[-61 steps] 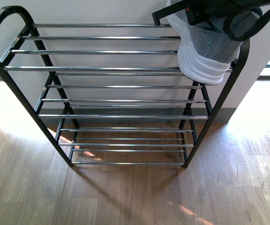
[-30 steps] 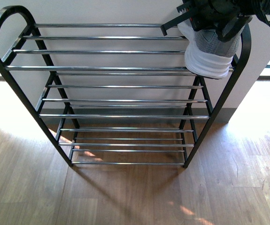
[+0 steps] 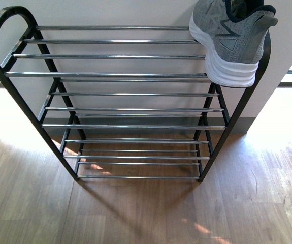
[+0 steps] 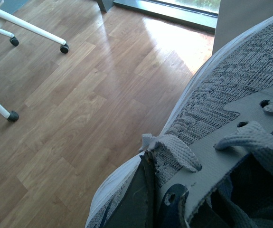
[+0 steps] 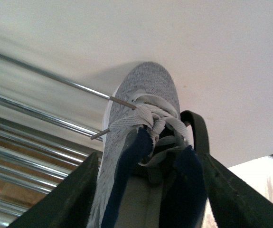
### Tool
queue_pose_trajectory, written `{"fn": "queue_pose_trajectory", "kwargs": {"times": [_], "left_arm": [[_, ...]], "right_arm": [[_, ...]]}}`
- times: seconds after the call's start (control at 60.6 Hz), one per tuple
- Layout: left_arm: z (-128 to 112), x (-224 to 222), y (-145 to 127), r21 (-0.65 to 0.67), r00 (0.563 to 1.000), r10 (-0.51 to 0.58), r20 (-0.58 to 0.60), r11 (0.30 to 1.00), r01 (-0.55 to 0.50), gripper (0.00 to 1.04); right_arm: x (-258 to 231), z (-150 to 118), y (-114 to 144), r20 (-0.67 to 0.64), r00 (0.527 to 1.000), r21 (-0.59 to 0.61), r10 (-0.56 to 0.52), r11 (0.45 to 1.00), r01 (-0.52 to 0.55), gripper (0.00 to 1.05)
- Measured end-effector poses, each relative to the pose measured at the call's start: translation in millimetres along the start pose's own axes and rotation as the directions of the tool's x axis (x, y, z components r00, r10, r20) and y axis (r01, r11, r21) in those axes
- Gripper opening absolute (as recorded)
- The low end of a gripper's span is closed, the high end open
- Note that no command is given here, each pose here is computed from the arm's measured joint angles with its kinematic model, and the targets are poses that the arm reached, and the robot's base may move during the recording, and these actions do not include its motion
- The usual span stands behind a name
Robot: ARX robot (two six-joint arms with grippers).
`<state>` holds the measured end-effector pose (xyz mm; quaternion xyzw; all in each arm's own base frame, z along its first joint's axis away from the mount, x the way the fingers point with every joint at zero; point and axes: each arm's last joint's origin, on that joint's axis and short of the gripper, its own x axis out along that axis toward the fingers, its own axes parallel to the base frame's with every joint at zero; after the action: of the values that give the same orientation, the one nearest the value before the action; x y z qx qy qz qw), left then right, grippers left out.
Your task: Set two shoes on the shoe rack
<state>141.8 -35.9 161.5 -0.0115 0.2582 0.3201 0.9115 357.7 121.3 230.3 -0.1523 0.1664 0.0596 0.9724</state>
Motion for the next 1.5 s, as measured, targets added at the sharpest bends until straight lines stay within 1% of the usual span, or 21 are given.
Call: {"fn": "queue_pose_trajectory", "kwargs": {"times": [0.016,0.033,0.066,0.099,0.115,0.148,0.198,0.28,0.297,0.363,0.412,0.445,0.478,0.561,0.577,0.742,1.089,1.138,1.221,1.287,1.501], "left_arm": [[0,0,0,0.0,1.0,0.0,0.0,1.0,0.0,0.01],[0,0,0,0.0,1.0,0.0,0.0,1.0,0.0,0.01],[0,0,0,0.0,1.0,0.001,0.001,1.0,-0.001,0.01],[0,0,0,0.0,1.0,0.001,0.0,1.0,-0.001,0.01],[0,0,0,0.0,1.0,0.001,0.0,1.0,-0.001,0.01],[0,0,0,0.0,1.0,-0.001,0.0,1.0,0.001,0.01],[0,0,0,0.0,1.0,-0.001,0.0,1.0,0.001,0.01],[0,0,0,0.0,1.0,0.0,0.0,1.0,0.0,0.01],[0,0,0,0.0,1.0,0.001,0.0,1.0,-0.001,0.01],[0,0,0,0.0,1.0,0.0,0.0,1.0,0.0,0.01],[0,0,0,0.0,1.0,0.0,0.0,1.0,0.0,0.01],[0,0,0,0.0,1.0,0.0,0.0,1.0,0.0,0.01],[0,0,0,0.0,1.0,0.0,0.0,1.0,0.0,0.01],[0,0,0,0.0,1.0,0.0,0.0,1.0,0.0,0.01],[0,0,0,0.0,1.0,0.0,0.0,1.0,0.0,0.01],[0,0,0,0.0,1.0,0.0,0.0,1.0,0.0,0.01],[0,0,0,0.0,1.0,0.0,0.0,1.0,0.0,0.01],[0,0,0,0.0,1.0,0.0,0.0,1.0,0.0,0.01],[0,0,0,0.0,1.0,0.0,0.0,1.0,0.0,0.01],[0,0,0,0.0,1.0,0.001,0.001,1.0,-0.001,0.01],[0,0,0,0.0,1.0,0.0,0.0,1.0,0.0,0.01]], "right_arm": [[-5,0,-3,0.003,1.0,0.006,-0.007,1.0,0.007,0.84],[-6,-1,-5,0.012,1.0,0.026,-0.02,0.999,0.02,0.86],[-9,-3,-10,0.1,0.992,0.098,-0.081,0.993,0.071,0.8],[-12,-6,-13,0.146,0.984,0.143,-0.103,0.986,0.082,0.76],[-14,-11,-15,0.184,0.976,0.174,-0.118,0.981,0.086,0.73],[-17,-16,-18,0.215,0.969,0.203,-0.125,0.976,0.081,0.7],[-28,-32,-23,0.263,0.954,0.247,-0.144,0.966,0.078,0.61],[-42,-47,-29,0.292,0.944,0.274,-0.152,0.959,0.07,0.5],[-48,-51,-31,0.298,0.942,0.279,-0.153,0.958,0.067,0.47],[-60,-59,-37,0.31,0.937,0.291,-0.16,0.954,0.067,0.38],[-71,-67,-42,0.316,0.934,0.299,-0.166,0.952,0.068,0.29],[-75,-70,-44,0.317,0.934,0.301,-0.168,0.951,0.069,0.26],[-80,-76,-45,0.314,0.935,0.302,-0.168,0.951,0.069,0.2],[-96,-94,-49,0.299,0.941,0.299,-0.156,0.952,0.063,0.03],[-97,-95,-49,0.298,0.942,0.298,-0.156,0.953,0.064,0.01],[-124,-116,-55,0.3,0.94,0.304,-0.161,0.95,0.066,0.01],[-156,-140,-58,0.295,0.942,0.304,-0.16,0.95,0.066,0.01],[-160,-143,-62,0.302,0.943,0.298,-0.138,0.954,0.045,0.01],[-165,-152,-64,0.309,0.937,0.306,-0.165,0.95,0.067,0.01],[-168,-159,-63,0.292,0.942,0.307,-0.164,0.949,0.071,0.01],[-180,-163,-61,0.294,0.942,0.305,-0.16,0.95,0.066,0.01]]}}
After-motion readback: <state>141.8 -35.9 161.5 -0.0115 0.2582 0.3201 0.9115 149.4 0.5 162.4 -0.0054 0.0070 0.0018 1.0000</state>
